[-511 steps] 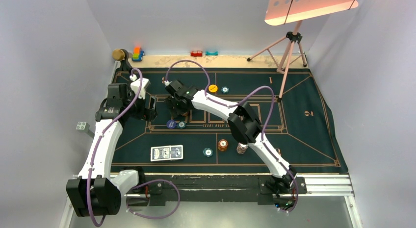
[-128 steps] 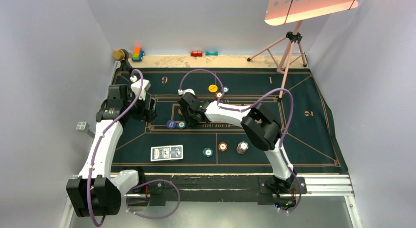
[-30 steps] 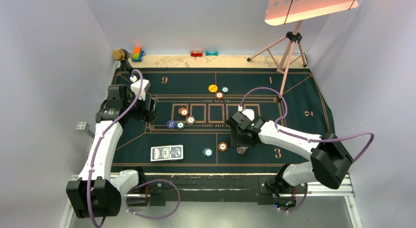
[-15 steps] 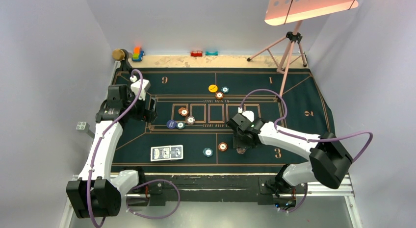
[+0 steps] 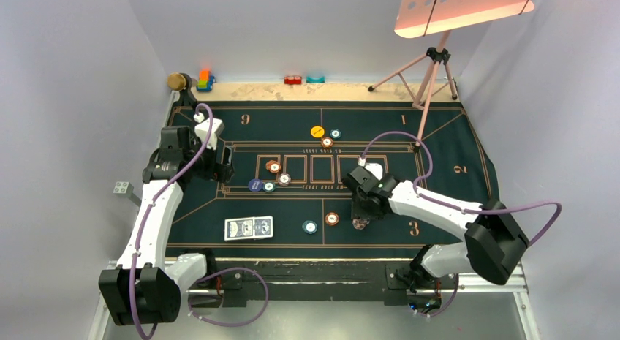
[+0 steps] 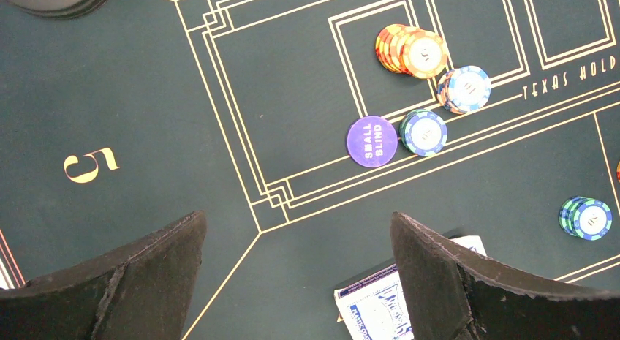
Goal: Distribute texas hold em gaming equipment
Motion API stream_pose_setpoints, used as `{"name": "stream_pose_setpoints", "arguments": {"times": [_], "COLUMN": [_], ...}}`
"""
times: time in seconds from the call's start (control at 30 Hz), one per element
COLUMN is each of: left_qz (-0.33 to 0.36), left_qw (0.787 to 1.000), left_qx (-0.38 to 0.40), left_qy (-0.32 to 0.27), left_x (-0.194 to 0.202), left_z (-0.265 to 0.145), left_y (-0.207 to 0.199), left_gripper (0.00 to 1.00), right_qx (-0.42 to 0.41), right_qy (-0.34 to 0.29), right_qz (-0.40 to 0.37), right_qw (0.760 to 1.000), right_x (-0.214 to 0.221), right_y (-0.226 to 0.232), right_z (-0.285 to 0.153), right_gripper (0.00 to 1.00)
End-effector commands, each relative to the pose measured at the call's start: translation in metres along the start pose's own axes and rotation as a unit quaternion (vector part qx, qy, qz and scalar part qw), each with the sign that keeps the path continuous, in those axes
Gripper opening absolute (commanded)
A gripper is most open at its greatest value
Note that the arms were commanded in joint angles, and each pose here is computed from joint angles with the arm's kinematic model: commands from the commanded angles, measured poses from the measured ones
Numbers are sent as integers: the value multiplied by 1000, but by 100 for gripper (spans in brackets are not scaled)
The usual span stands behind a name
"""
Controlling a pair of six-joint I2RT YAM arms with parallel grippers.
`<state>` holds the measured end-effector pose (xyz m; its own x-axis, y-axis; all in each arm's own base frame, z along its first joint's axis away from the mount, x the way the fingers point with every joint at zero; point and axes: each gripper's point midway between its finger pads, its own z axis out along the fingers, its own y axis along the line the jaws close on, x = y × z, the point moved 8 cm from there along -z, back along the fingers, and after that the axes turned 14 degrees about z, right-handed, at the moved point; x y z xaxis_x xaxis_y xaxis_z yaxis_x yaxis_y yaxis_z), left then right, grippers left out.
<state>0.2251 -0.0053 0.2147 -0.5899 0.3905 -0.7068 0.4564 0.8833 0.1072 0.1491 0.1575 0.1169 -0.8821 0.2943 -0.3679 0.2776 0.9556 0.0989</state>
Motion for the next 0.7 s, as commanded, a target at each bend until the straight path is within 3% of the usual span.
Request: {"name": "stream_pose_setpoints", "arguments": {"times": [0.0,0.37,0.67], "left_qz": [9,9,10], "left_qw": [1000,1000,1000], "left_qx": [-5,-6,-5], "left_qy": [-10,-11,-9], "left_x": [-1,-1,-1], "left_z": [0,0,1], "left_y": [3,3,3], "left_gripper": [100,100,100], "right_qx": [-32,-69,-44], "right_qy": [-18,-86,-107], "right_qz": [11,20,39], "right_qw": [999,994,993], "right_x": [-16,-102,-195], "right_y": [6,34,73], "right_z": [-18,-59,-8], "right_gripper": [19,14,12]}}
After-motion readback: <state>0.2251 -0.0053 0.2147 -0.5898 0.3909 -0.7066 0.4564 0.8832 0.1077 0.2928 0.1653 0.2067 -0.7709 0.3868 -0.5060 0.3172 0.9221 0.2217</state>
